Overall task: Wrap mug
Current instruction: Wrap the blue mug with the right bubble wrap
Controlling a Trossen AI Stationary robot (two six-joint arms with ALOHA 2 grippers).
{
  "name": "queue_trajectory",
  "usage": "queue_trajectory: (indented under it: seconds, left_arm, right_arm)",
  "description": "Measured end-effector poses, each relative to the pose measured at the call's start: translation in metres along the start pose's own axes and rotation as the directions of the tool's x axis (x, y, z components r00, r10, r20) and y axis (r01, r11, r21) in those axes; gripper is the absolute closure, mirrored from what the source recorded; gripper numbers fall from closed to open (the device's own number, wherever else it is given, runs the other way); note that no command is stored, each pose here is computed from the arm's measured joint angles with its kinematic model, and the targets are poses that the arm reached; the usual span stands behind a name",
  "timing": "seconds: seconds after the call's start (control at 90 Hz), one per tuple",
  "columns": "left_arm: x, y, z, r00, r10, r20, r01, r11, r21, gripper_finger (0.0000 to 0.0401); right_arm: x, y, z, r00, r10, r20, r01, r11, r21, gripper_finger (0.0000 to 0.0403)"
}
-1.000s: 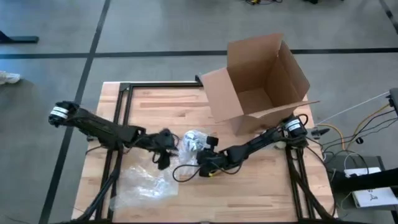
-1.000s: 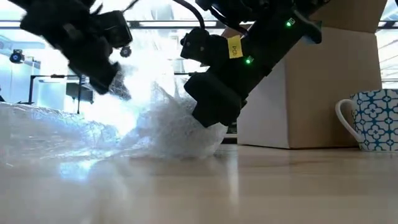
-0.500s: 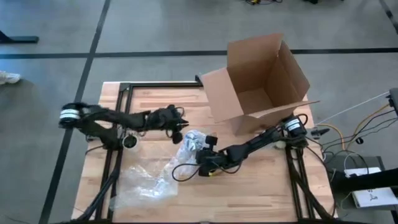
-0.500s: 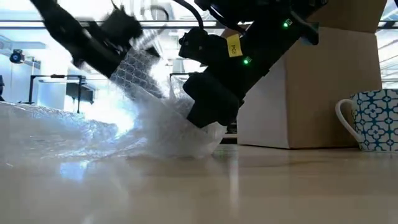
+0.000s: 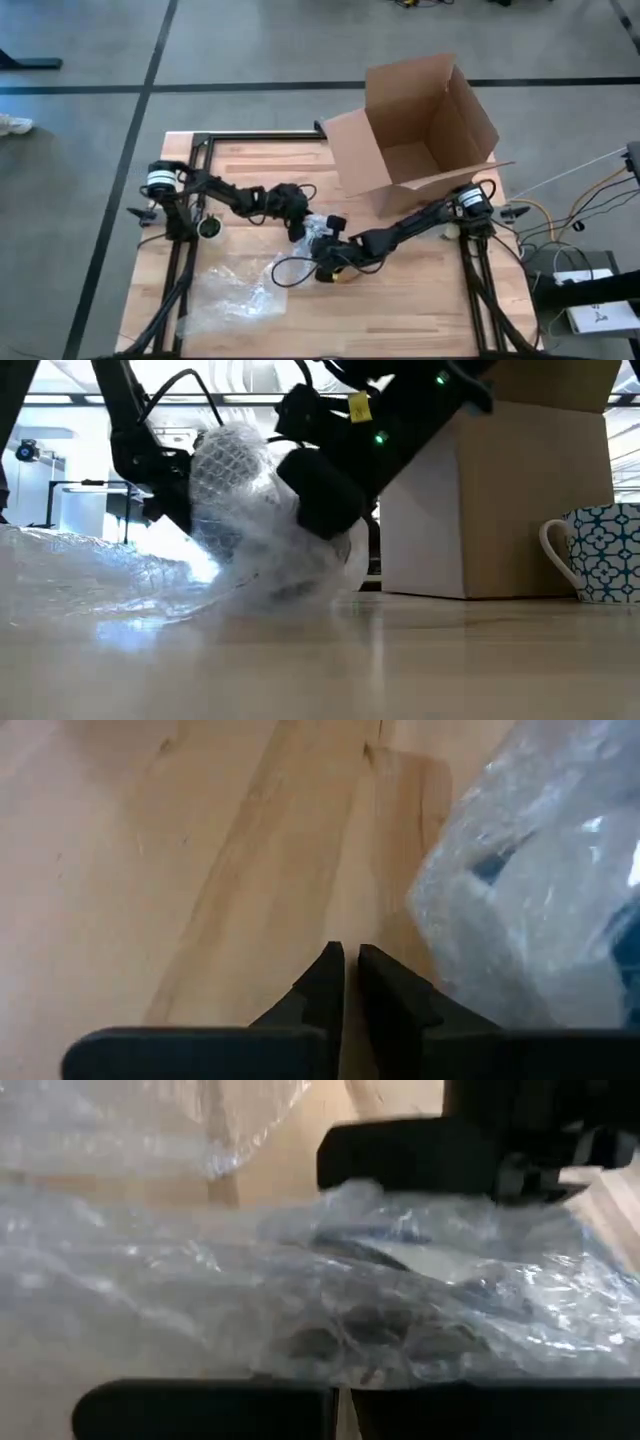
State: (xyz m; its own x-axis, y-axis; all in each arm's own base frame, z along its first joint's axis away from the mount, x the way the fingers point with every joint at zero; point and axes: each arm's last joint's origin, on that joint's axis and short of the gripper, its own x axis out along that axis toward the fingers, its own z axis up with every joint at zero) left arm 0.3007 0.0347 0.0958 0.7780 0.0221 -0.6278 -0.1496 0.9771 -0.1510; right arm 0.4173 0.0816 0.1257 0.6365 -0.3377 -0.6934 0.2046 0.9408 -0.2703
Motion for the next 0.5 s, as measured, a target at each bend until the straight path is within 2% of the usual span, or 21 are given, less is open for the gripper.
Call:
queue_trajectory:
  seconds: [0.167, 0.289, 0.4, 0.5]
  left_arm:
    - [0.001, -0.009, 0.000, 1.000, -0.020, 0.016, 0.020, 1.000, -0.010, 0.0379]
    - [0.001, -0.014, 0.000, 0.999, -0.042, 0.027, 0.042, 0.999, 0.000, 0.0379]
    - [0.002, -0.028, 0.000, 0.992, -0.127, 0.026, 0.126, 0.992, 0.030, 0.0379]
    - [0.001, -0.046, -0.003, 0.980, -0.197, 0.023, 0.195, 0.978, 0.067, 0.0379]
  right_arm:
    - [-0.004, -0.018, 0.021, 0.988, 0.077, -0.134, -0.076, 0.997, 0.008, 0.0402]
    - [-0.011, -0.033, 0.037, 0.972, 0.096, -0.215, -0.095, 0.995, 0.015, 0.0403]
    - [-0.012, -0.050, 0.048, 0.945, 0.163, -0.284, -0.149, 0.986, 0.070, 0.0403]
    - [-0.009, -0.067, 0.049, 0.901, 0.279, -0.331, -0.238, 0.958, 0.158, 0.0403]
